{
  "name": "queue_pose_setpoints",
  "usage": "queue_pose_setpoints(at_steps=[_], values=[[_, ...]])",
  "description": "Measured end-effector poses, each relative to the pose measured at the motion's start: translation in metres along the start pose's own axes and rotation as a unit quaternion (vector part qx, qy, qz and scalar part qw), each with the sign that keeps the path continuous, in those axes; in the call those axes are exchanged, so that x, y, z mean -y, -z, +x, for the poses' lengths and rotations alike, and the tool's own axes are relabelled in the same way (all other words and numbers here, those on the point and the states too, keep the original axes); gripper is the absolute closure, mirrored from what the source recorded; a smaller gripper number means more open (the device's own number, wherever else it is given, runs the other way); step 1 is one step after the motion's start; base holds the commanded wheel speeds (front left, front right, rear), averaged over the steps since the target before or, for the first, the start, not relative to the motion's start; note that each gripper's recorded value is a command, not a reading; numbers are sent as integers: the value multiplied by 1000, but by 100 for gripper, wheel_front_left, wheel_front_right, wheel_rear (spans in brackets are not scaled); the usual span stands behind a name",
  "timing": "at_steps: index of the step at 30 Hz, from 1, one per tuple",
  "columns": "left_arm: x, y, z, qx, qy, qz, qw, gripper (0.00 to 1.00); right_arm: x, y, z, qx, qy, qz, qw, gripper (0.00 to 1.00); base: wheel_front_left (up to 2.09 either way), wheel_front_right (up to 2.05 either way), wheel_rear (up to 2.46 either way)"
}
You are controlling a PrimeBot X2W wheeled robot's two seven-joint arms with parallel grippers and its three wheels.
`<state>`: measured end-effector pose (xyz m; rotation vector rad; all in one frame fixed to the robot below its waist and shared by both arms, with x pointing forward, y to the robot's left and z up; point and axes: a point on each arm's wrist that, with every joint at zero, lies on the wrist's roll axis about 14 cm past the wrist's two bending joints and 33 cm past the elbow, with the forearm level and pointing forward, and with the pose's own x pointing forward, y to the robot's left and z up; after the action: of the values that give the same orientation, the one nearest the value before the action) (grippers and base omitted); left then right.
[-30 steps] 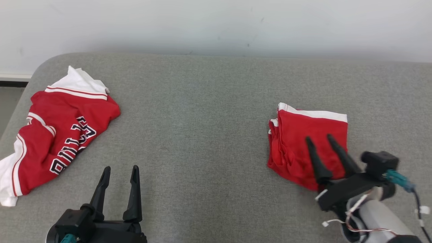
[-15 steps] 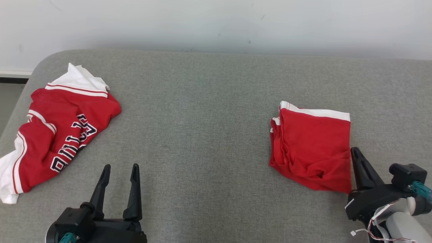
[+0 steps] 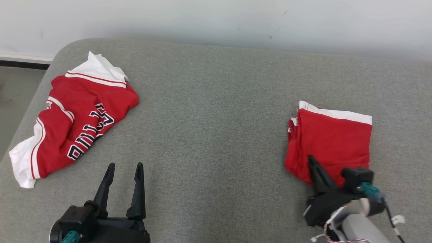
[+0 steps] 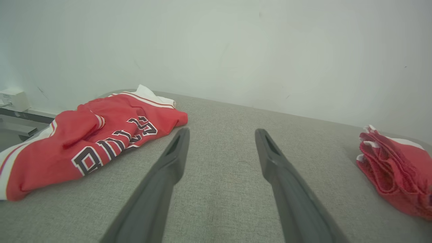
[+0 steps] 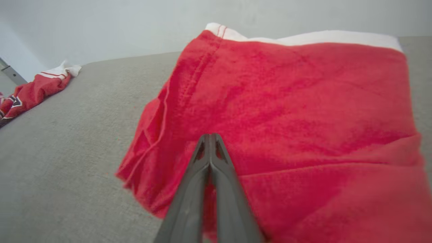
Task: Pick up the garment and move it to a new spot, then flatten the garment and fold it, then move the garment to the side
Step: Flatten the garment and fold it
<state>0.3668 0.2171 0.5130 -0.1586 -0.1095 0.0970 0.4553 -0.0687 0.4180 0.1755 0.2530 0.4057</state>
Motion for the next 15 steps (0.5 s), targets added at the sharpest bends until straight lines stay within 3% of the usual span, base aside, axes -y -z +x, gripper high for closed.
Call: queue_pose_setpoints(at_steps=[7,15], values=[[-2,0,-2,0,-5,-2,1000,0,-57,6,10,-4,-62,5,998,100,0,0,0],[4,-1,2,3,4,-4,1000,0,-48,-34,8,56,-54,-2,997,100,0,0,0]])
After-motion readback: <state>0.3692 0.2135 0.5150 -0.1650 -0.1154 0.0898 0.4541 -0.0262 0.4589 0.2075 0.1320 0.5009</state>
